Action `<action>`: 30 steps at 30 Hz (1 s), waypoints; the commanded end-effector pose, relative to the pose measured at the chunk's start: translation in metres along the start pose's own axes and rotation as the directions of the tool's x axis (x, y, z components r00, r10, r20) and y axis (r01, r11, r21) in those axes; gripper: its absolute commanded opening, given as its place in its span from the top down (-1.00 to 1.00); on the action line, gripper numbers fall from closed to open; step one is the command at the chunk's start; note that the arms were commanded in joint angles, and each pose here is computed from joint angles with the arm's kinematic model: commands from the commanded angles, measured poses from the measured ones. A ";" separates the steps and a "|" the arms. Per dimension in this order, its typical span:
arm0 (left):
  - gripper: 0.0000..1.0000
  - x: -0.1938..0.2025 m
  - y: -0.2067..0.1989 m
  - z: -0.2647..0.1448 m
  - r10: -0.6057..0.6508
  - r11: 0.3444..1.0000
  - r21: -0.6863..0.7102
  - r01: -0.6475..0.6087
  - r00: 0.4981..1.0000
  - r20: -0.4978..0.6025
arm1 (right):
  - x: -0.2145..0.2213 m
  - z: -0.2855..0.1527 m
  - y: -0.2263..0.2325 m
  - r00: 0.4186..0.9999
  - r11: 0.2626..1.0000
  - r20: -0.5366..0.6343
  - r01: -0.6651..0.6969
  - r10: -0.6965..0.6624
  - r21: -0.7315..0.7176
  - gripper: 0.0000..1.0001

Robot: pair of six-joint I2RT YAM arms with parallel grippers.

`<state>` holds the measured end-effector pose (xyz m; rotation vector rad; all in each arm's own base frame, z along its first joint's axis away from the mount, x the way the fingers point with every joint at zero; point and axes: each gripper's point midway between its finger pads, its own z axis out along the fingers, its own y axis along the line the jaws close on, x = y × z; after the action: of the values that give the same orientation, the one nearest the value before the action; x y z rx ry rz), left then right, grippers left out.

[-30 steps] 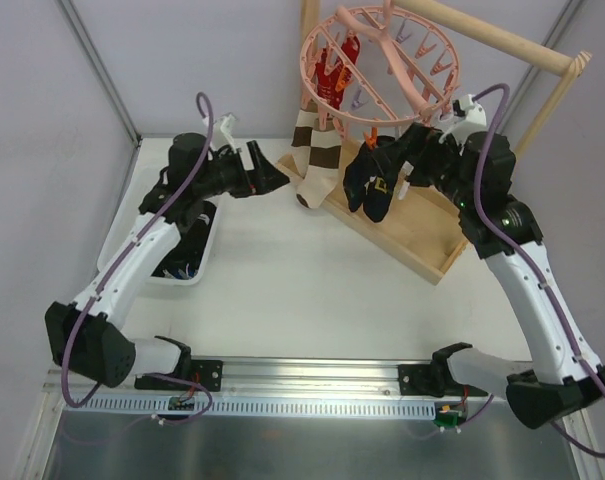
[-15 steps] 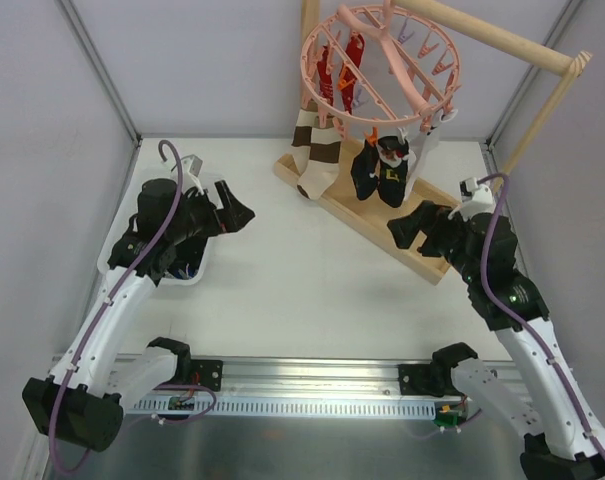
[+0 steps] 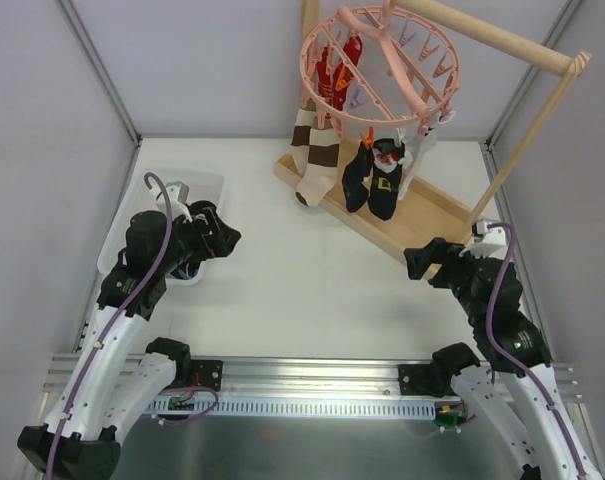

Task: Clip the socks to the hanger
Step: Reset both arms

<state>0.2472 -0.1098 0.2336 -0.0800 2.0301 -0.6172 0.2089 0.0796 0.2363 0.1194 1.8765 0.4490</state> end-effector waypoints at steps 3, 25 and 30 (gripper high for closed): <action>-0.98 -0.003 0.006 0.004 0.031 0.999 -0.018 -0.031 0.999 0.005 | -0.016 -0.003 -0.007 0.997 0.998 0.056 0.047 -0.049 0.043 -0.93; -0.98 -0.002 0.009 0.015 0.004 0.999 -0.043 -0.006 1.000 -0.031 | -0.023 0.023 0.008 0.995 0.996 0.063 0.083 -0.082 -0.016 -0.93; -0.98 -0.017 0.004 0.028 -0.045 0.997 -0.059 0.042 0.998 -0.054 | -0.028 0.031 0.020 0.992 0.992 0.077 0.107 -0.101 -0.071 -0.93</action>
<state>0.2649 -0.1140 0.2076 -0.1076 2.1596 -0.5970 0.2358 0.0853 0.2397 0.0535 1.8607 0.3923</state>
